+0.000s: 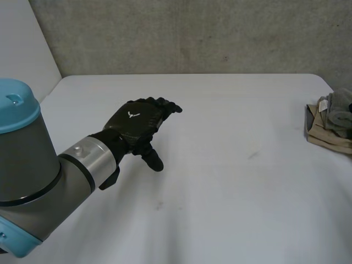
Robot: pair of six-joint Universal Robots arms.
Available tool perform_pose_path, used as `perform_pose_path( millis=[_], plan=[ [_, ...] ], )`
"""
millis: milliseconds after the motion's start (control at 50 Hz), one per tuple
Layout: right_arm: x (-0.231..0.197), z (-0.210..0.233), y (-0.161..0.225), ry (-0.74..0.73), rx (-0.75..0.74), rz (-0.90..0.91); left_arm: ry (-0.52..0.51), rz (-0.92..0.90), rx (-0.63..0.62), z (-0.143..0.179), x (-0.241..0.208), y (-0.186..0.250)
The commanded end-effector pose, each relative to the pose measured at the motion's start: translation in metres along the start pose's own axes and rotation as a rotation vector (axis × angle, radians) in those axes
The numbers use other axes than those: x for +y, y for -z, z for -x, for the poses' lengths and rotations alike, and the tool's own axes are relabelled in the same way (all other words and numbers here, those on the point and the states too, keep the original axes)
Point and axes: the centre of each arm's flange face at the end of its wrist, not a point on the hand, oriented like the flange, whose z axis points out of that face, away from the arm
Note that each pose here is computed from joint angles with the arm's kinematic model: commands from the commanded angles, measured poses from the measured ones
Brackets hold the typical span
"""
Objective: Fold the laundry.
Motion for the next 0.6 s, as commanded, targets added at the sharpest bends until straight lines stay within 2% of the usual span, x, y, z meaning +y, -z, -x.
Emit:
perform_pose_path(
  millis=[20,160,240,420,540,600],
  plan=[
    [0.005,-0.013,-0.001,0.006,0.015,0.006,-0.001,0.0,0.003,-0.001,0.0,0.0],
    [0.016,0.0,0.009,-0.025,-0.082,0.078,0.005,0.001,0.006,-0.002,0.0,0.001],
    [0.014,-0.011,0.022,-0.032,-0.097,0.124,0.005,0.001,0.006,-0.002,0.0,0.001],
    [-0.034,-0.058,0.053,-0.07,-0.018,0.142,0.006,0.001,0.004,-0.002,0.0,0.001],
    [-0.036,-0.064,0.065,-0.076,-0.007,0.256,0.006,0.001,0.004,-0.002,0.0,0.002],
    [-0.029,-0.083,0.07,0.011,0.075,0.367,0.005,-0.002,0.003,-0.001,-0.001,0.003]
  ],
)
